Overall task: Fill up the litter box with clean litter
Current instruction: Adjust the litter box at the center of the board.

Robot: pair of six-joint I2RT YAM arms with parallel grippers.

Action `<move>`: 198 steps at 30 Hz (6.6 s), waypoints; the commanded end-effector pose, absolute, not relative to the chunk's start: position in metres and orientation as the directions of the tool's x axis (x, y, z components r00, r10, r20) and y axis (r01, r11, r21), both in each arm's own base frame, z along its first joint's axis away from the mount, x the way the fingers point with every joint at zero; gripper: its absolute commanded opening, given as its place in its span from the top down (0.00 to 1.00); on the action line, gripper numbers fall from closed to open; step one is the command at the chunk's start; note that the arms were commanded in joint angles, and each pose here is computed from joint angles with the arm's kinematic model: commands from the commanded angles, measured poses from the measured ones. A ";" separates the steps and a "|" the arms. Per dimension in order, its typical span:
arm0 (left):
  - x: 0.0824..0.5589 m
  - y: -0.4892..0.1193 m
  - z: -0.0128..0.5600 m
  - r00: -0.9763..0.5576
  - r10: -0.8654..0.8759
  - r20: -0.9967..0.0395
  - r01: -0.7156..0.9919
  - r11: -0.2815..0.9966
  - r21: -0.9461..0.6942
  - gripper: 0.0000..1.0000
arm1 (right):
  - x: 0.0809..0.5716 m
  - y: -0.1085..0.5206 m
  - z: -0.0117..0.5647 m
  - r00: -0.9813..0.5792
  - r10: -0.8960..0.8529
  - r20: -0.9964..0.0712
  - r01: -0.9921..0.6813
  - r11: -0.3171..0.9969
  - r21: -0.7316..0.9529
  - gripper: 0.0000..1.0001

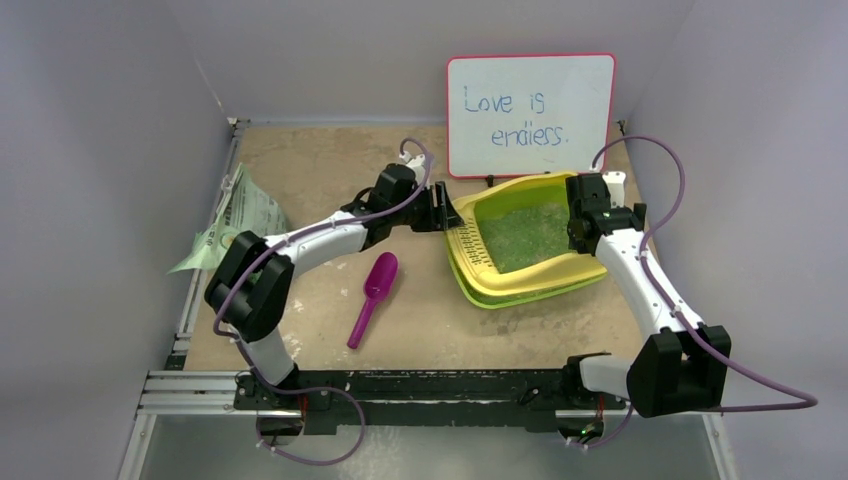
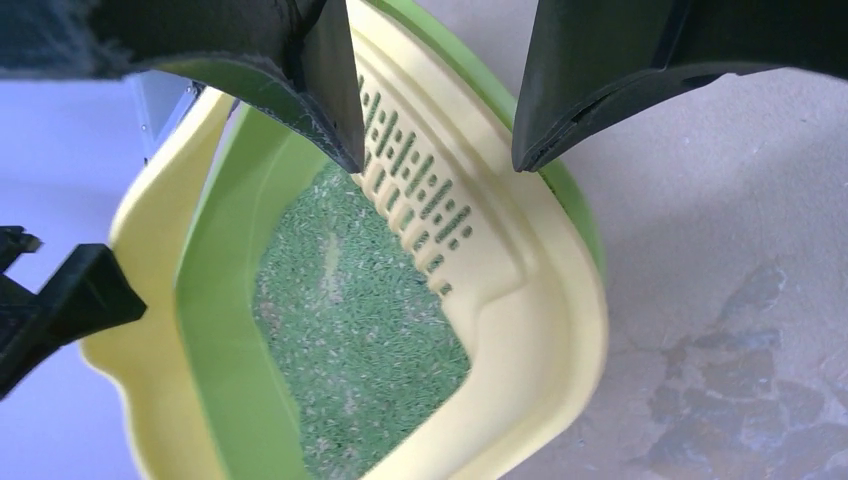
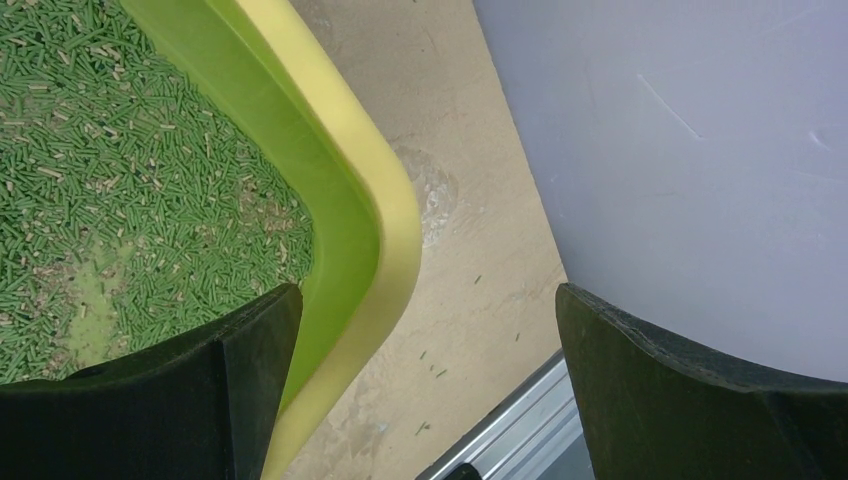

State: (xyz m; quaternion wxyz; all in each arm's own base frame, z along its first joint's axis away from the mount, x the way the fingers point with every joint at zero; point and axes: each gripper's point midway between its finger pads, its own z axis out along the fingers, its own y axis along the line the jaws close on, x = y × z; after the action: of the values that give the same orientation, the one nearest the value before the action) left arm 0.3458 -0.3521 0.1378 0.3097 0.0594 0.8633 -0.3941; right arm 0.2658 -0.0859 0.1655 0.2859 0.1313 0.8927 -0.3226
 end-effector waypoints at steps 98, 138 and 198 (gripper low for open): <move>0.337 -0.336 0.161 -0.713 -0.258 -0.652 0.308 0.721 -0.621 0.34 | 0.222 0.211 0.143 -0.829 -0.203 -0.521 -0.471 0.756 0.455 0.04; 0.340 -0.343 0.149 -0.723 -0.299 -0.622 0.285 0.692 -0.664 0.32 | 0.195 0.207 0.097 -0.907 -0.138 -0.397 -0.305 0.867 0.395 0.05; 0.377 -0.333 0.173 -0.646 -0.094 -0.758 0.497 0.702 -0.511 0.14 | 0.193 0.161 0.185 -0.769 -0.033 -0.638 -0.202 0.960 0.194 0.01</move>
State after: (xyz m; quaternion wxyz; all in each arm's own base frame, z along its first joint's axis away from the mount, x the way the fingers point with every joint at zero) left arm 0.3675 -0.3095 0.1514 0.3844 0.0547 0.8588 -0.3342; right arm 0.1871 0.1963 0.1531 0.2729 -0.1436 0.9354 0.1730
